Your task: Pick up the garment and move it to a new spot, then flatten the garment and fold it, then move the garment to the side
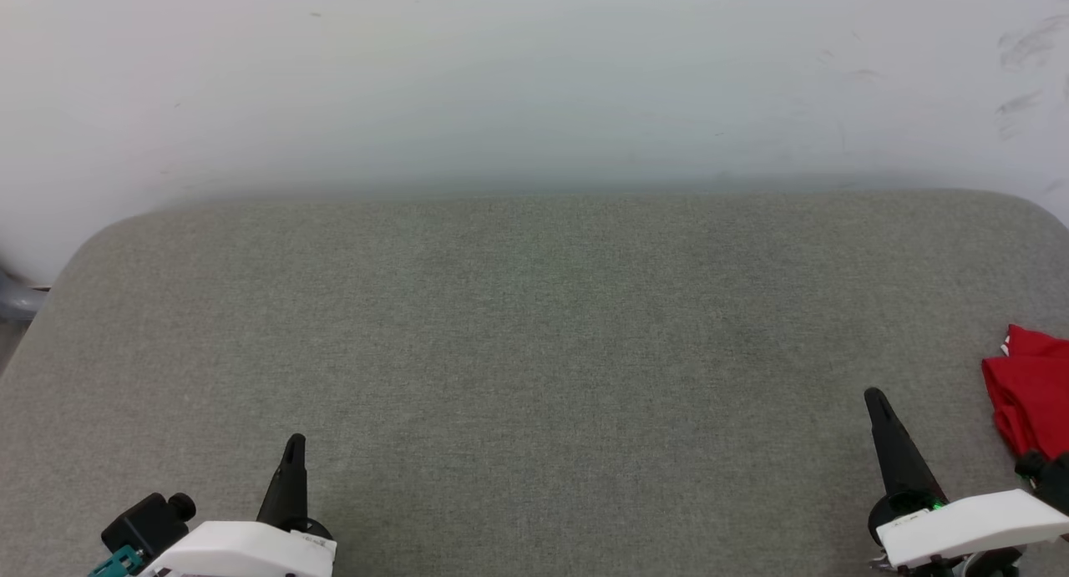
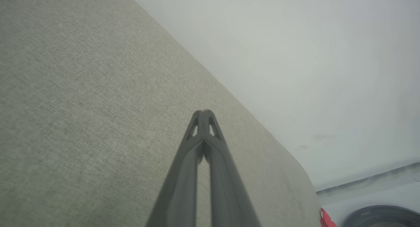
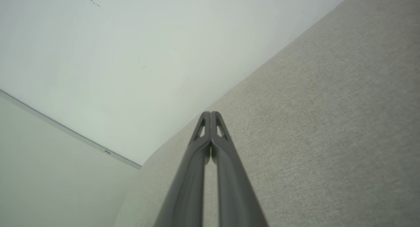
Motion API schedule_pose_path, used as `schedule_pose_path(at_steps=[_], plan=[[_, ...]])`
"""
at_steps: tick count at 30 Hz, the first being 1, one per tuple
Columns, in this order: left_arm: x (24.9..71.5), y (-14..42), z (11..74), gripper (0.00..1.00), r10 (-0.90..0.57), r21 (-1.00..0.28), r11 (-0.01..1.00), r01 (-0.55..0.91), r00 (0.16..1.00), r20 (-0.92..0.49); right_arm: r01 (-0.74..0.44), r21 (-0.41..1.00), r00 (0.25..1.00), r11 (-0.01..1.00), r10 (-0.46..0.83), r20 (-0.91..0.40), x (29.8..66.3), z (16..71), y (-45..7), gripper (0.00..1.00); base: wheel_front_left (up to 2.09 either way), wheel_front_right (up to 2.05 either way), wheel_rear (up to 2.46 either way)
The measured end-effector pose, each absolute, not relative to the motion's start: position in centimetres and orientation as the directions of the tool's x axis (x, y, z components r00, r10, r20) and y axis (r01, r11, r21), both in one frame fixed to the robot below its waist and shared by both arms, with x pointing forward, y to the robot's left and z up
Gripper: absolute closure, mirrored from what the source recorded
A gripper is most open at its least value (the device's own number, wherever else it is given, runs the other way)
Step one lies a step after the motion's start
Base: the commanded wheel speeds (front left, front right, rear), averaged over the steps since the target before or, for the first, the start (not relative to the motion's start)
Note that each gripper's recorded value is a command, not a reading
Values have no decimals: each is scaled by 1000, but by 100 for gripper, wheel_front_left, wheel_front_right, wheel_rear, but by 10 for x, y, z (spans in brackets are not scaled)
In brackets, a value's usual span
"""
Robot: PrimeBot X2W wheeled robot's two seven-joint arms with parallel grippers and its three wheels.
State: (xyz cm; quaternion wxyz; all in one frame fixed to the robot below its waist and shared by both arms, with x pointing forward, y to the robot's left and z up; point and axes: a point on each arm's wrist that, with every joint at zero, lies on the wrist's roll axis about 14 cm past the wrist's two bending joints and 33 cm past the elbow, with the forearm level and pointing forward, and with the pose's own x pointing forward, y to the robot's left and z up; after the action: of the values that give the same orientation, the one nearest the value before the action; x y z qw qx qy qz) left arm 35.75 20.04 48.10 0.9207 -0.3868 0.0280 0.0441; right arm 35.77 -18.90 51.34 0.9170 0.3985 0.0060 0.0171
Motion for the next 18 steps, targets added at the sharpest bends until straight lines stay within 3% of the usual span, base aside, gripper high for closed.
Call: schedule_pose_path(at_steps=[18], plan=[[366, 201, 484, 100, 45, -846, 524, -98, 995, -87, -11, 859, 1000, 513, 28, -3, 366, 511, -192, 100, 0, 0, 0]])
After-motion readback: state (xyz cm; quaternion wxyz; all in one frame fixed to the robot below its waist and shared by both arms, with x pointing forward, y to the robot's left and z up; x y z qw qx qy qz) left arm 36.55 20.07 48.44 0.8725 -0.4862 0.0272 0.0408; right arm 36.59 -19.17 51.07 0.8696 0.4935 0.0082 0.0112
